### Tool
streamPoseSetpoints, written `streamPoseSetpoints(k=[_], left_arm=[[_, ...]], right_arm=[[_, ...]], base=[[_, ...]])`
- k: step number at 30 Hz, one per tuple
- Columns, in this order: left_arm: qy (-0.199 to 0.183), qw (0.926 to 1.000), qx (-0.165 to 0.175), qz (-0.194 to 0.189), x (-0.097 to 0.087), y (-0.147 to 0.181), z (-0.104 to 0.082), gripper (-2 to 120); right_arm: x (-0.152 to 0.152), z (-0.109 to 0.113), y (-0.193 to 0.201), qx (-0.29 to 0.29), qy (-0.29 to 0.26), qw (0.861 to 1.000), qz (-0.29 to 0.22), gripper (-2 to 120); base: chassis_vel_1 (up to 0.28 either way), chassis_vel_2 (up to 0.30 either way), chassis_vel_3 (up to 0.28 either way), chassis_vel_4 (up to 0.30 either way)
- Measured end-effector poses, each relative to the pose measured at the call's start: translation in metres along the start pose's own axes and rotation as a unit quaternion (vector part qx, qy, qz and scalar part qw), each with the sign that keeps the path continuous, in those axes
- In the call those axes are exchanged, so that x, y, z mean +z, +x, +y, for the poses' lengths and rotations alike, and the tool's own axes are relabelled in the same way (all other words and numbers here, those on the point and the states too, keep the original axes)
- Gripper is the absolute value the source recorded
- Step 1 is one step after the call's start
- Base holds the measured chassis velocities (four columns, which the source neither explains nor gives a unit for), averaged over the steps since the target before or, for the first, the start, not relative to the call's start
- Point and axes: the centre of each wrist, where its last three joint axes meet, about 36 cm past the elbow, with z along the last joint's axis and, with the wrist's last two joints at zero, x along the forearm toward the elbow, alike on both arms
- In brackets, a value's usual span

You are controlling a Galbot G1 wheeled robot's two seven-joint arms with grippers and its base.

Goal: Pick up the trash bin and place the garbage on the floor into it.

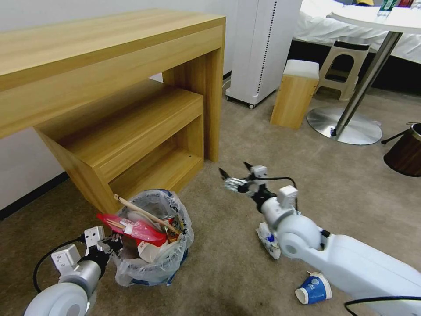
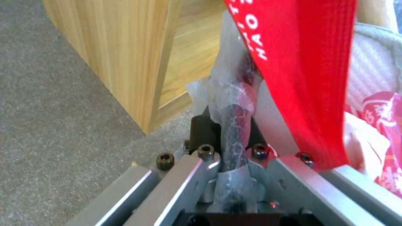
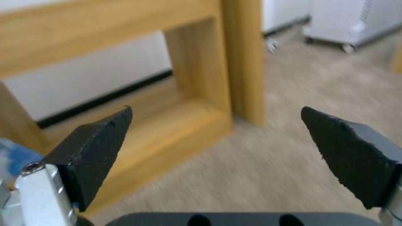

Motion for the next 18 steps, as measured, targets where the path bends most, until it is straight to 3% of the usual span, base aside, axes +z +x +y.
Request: streamPoseSetpoints(k=[7,10,15,18], left_arm=[[0.002,1.0,-0.002,-0.001,0.001,-0.004,0.002,0],[0.002,1.0,-0.007,-0.001,0.002,-0.005,0.005,0],[0.003,0.9999,-0.012,-0.001,0.003,-0.007,0.009,0],[0.003,0.9999,-0.015,-0.001,0.005,-0.01,0.012,0]], right_arm=[[0.003,-0.005,0.026,0.056,-0.023,0.996,0.073,100],[0.013,-0.004,0.041,0.089,-0.037,0.987,0.132,100],[0.022,-0.007,0.049,0.126,-0.043,0.975,0.176,100],[0.035,-0.011,0.06,0.163,-0.032,0.96,0.224,100]], base=[[0.0,0.0,0.0,0.0],[0.0,0.0,0.0,0.0],[0.0,0.0,0.0,0.0],[0.0,0.0,0.0,0.0]])
